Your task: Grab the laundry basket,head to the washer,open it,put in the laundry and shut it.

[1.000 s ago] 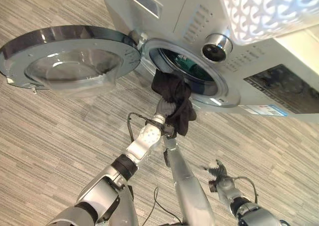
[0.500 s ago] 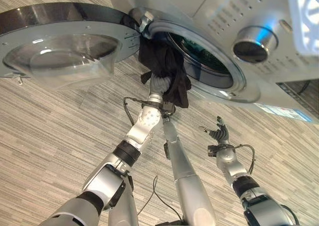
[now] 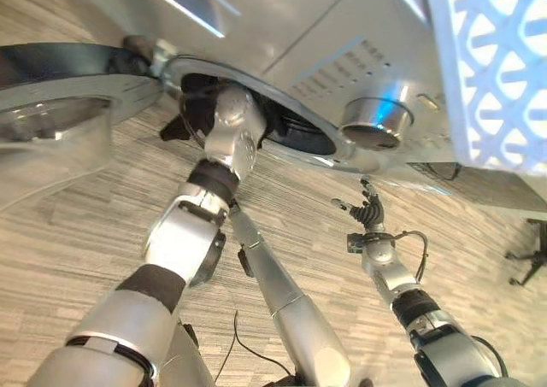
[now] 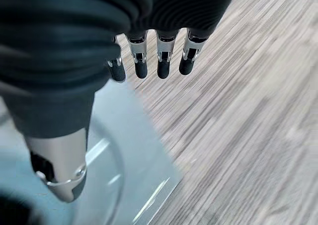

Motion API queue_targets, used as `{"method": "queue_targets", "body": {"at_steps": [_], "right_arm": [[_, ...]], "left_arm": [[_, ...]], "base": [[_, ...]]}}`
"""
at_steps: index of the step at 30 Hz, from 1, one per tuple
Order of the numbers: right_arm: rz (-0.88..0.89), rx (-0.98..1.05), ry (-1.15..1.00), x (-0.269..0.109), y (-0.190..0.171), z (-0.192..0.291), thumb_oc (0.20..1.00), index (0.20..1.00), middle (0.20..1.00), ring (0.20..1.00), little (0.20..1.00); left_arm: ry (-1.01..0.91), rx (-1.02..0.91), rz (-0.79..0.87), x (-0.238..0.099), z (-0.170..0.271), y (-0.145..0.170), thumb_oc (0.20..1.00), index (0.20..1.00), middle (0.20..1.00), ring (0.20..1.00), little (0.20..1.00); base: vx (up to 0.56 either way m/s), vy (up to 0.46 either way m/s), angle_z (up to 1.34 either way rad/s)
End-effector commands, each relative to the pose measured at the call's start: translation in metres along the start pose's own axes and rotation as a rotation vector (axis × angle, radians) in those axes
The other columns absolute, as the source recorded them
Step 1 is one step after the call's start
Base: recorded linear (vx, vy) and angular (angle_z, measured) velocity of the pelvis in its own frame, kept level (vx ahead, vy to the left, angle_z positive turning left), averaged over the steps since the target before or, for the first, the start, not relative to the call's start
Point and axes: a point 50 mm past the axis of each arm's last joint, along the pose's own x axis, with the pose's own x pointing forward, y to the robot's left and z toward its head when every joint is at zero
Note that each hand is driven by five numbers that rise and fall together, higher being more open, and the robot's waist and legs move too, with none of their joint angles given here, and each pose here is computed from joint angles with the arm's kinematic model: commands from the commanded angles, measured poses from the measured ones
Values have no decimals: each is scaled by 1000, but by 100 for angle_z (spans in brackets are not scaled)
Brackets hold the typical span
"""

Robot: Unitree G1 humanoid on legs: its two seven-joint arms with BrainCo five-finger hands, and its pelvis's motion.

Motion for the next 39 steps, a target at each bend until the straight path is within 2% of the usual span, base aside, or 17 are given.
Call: {"method": "queue_targets", "body": {"at_steps": [1, 6, 7, 10, 14, 17, 18, 19, 20, 21, 24, 28, 29, 30, 31, 35, 39], "right_arm": [[-14, 16, 145, -18, -6, -41, 1000, 1000, 1000, 1000, 1000], [-44, -3, 191, -24, -24, -56, 1000, 1000, 1000, 1000, 1000], [-29, -29, 180, -26, -27, -56, 1000, 1000, 1000, 1000, 1000], [-26, -51, 189, -29, -30, -59, 1000, 1000, 1000, 1000, 1000], [8, -72, 193, -32, -26, -61, 1000, 1000, 1000, 1000, 1000], [-1, -74, 224, -35, -33, -67, 1000, 1000, 1000, 1000, 1000], [-7, -77, 222, -34, -38, -67, 1000, 1000, 1000, 1000, 1000], [-17, -81, 219, -33, -45, -66, 1000, 1000, 1000, 1000, 1000], [-33, -80, 231, -30, -56, -67, 1000, 1000, 1000, 1000, 1000], [-40, -83, 229, -26, -62, -64, 1000, 1000, 1000, 1000, 1000], [-64, -113, 198, -18, -82, -55, 1000, 1000, 1000, 1000, 1000], [-64, -142, 174, -10, -91, -47, 1000, 1000, 1000, 1000, 1000], [-64, -142, 174, -10, -91, -47, 1000, 1000, 1000, 1000, 1000], [-41, -165, 175, -9, -87, -47, 1000, 1000, 1000, 1000, 1000], [-29, -171, 185, -10, -85, -49, 1000, 1000, 1000, 1000, 1000], [-36, -179, 248, -15, -87, -63, 1000, 1000, 1000, 1000, 1000], [-25, -207, 309, -19, -86, -74, 1000, 1000, 1000, 1000, 1000]], "left_arm": [[-254, -255, -214, -7, 85, -79, 200, 200, 200, 200, 200], [-304, -480, -319, -30, 108, -112, 200, 200, 200, 200, 200], [-340, -655, -385, -46, 124, -122, 200, 200, 200, 200, 200], [-324, -871, -407, -62, 128, -127, 200, 200, 200, 200, 200], [-271, -907, -383, -66, 112, -123, 200, 200, 200, 200, 200], [-169, -620, -357, -52, 72, -118, 200, 200, 200, 200, 200], [-148, -447, -371, -46, 58, -114, 1000, 1000, 1000, 1000, 1000], [-90, -228, -396, -38, 36, -109, 1000, 1000, 1000, 1000, 1000], [-23, 147, -423, -21, 10, -89, 1000, 1000, 1000, 1000, 1000], [-40, 319, -410, -13, 8, -80, 1000, 1000, 1000, 1000, 1000], [-176, 988, -509, -4, 18, -85, 1000, 1000, 1000, 1000, 1000], [-416, 1680, -570, -4, 24, -93, 1000, 1000, 1000, 1000, 1000], [-416, 1680, -570, -4, 24, -93, 1000, 1000, 1000, 1000, 1000], [-492, 1856, -656, -12, 14, -99, 1000, 1000, 1000, 1000, 1000], [-535, 1909, -689, -17, 7, -103, 1000, 1000, 1000, 1000, 1000], [-658, 1973, -763, -36, -9, -118, 1000, 1000, 1000, 1000, 1000], [-667, 1971, -846, -50, -31, -116, 1000, 1000, 1000, 1000, 1000]], "base": [[72, 29, -19], [53, 21, -14], [42, 16, -14], [36, 29, -24], [8, 36, 9], [-4, 47, -8], [2, 63, -2], [-35, 13, 7], [-30, 14, 16], [-1, 74, 26], [-19, 53, 52], [-25, 20, 18], [-9, 1, 12], [0, 0, 0], [0, 0, 0], [-10, -36, 6], [10, -28, 6]]}}
